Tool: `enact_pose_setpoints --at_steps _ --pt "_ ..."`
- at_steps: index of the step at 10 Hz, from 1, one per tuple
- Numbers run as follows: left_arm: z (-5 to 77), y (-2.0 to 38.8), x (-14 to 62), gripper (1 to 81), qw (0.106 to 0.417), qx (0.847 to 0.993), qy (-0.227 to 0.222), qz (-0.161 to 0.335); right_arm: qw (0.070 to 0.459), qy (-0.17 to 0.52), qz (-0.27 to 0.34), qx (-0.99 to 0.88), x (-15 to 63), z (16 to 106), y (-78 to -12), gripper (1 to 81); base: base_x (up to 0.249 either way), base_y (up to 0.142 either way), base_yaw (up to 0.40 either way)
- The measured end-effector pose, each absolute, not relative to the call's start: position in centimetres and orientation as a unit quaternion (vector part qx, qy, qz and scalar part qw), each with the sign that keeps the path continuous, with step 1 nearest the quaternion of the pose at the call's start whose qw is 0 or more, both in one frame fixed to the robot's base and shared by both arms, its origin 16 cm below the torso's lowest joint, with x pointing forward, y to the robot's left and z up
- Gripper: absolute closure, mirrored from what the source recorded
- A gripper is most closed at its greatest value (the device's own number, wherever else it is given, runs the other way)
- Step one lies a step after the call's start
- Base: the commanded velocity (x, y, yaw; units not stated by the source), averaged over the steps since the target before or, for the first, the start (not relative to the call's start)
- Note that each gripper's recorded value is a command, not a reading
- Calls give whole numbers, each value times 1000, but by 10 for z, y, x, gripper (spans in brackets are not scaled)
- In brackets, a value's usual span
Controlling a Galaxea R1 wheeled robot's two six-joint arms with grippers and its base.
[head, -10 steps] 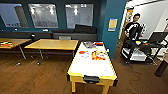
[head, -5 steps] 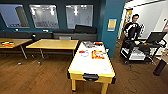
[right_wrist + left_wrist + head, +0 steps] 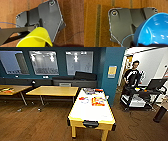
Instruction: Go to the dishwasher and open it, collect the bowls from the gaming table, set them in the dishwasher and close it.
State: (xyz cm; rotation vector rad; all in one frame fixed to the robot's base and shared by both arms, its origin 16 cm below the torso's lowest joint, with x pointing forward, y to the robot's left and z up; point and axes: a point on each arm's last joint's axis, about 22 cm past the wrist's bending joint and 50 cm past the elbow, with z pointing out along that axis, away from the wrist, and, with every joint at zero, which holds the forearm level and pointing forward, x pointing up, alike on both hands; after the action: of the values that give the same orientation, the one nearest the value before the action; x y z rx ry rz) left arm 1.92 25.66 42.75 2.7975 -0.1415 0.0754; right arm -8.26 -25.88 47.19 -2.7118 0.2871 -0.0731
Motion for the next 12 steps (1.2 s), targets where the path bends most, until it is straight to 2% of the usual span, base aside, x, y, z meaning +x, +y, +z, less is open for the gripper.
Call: enact_pose_setpoints --at_steps 3,5,10,12 --pt "428 256 20 811 169 984 -50 27 210 103 -26 -972 -82 472 -251 811 0 0 0" --pt "428 256 20 811 169 984 -50 27 208 103 -26 -972 -82 471 -253 811 0 0 -194" --pt "427 253 6 811 171 984 -49 16 205 103 -35 -973 -73 470 -256 811 0 0 -381" --pt "427 255 22 811 170 984 -50 28 209 103 -21 -972 -88 471 -250 811 0 0 -393"
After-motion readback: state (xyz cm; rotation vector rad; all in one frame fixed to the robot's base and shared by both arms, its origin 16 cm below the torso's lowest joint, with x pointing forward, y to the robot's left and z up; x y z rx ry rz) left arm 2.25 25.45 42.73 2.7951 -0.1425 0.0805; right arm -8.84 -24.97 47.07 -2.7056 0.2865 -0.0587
